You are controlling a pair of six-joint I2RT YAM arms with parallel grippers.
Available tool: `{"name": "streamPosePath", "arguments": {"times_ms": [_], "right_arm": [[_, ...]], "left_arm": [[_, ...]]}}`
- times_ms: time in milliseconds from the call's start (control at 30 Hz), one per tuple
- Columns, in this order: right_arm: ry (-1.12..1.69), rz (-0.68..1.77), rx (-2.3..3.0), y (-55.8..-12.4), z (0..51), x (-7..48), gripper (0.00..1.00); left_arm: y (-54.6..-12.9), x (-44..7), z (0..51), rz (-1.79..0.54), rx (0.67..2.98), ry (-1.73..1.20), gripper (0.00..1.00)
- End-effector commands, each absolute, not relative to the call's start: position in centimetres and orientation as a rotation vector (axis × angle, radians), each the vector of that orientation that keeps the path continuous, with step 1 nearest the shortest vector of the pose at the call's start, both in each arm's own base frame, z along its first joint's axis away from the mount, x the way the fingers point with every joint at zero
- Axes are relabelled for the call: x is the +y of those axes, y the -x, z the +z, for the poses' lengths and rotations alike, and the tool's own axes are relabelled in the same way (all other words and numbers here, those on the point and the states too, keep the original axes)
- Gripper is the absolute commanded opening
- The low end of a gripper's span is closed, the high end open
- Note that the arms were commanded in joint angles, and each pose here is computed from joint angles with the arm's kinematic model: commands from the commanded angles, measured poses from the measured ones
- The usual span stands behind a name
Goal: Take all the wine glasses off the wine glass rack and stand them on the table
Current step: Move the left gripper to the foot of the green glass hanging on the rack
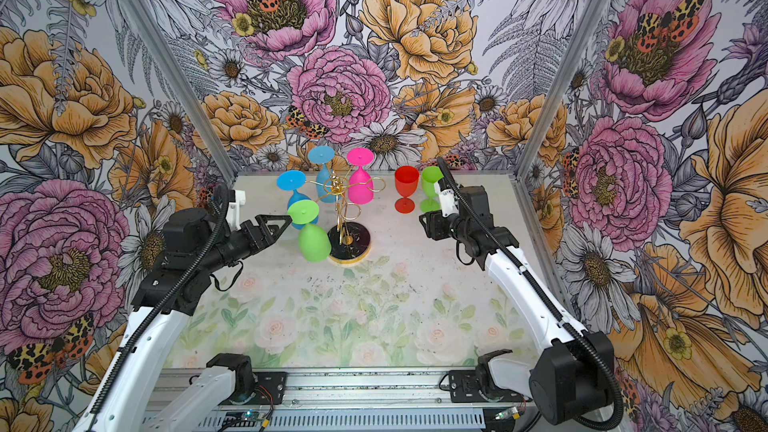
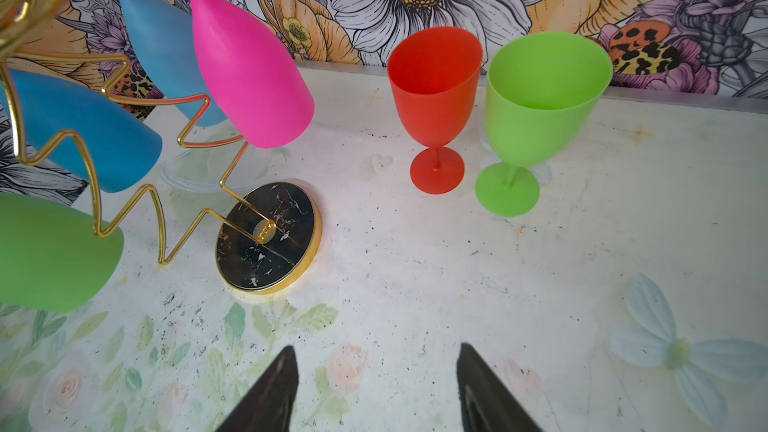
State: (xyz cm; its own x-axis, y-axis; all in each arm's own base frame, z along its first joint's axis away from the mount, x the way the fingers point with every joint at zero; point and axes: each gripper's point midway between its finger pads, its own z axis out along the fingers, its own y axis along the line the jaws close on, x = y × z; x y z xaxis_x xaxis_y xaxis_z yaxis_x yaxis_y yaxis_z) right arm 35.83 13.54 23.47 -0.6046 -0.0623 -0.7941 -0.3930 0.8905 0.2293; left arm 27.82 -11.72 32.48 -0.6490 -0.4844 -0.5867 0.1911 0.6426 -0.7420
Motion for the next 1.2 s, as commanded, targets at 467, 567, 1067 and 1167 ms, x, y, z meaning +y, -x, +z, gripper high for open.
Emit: {"name": "streamPosePath", "arguments": {"times_ms": [467,567,1067,1167], "right_arm": [[0.316,0.535,2.087,-35.1,25.5,14.2,0.61],[0.319,0.532,2.089,-35.1,25.4,14.2,0.61],[0.319,0.539,2.093,-34.8,25.1,14.2,0.61],[0.315,0.538,2.094,-34.8,25.0,14.2,0.61]], "left_arm": [[-29.7,-12.6,33.9,-1.251,2.039,0.343,0.52],[-29.9,-12.4,33.6,-1.258,2.046,0.367,0.52],[-30.8,-13.3,33.3,-1.367,2.064,0.355,0.4],[-31.0,-13.4,33.2,-1.37,2.069,0.357,0.37]]}}
